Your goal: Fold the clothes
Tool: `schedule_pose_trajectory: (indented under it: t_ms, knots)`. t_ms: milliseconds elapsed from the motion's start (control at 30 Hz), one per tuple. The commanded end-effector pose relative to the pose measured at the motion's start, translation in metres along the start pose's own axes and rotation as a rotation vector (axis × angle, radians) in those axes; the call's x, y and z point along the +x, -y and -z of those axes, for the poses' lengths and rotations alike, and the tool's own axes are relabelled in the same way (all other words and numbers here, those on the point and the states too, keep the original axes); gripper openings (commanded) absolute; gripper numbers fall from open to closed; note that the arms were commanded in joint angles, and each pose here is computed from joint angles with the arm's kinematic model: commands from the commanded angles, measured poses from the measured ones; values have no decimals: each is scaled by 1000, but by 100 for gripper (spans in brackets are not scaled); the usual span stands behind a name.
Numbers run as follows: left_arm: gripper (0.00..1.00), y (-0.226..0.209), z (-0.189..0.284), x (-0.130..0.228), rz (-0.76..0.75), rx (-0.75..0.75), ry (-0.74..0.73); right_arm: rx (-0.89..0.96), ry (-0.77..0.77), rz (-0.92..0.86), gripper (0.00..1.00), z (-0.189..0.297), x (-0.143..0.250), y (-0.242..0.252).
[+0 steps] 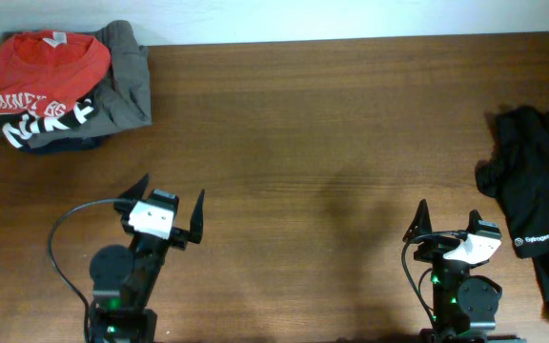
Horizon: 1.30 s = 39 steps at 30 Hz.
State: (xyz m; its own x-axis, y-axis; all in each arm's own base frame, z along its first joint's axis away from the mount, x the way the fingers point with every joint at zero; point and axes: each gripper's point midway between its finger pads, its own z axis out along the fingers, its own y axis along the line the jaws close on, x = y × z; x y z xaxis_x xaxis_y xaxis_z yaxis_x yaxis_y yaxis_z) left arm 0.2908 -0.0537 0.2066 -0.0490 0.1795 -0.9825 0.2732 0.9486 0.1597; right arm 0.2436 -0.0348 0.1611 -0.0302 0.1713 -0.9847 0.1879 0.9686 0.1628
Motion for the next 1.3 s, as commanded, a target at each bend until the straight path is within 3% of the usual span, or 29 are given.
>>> schedule_pose_trajectory:
  t_ms: [0, 433, 1267]
  knots:
    - [99, -4, 8, 8, -14, -44, 21, -3, -5, 12, 99, 0, 3, -1]
    - [99, -2, 34, 13, -38, -93, 158, -3, -5, 12, 98, 0, 3, -1]
    - [99, -4, 47, 48, -15, -122, 32, -3, -5, 12, 99, 0, 3, -1]
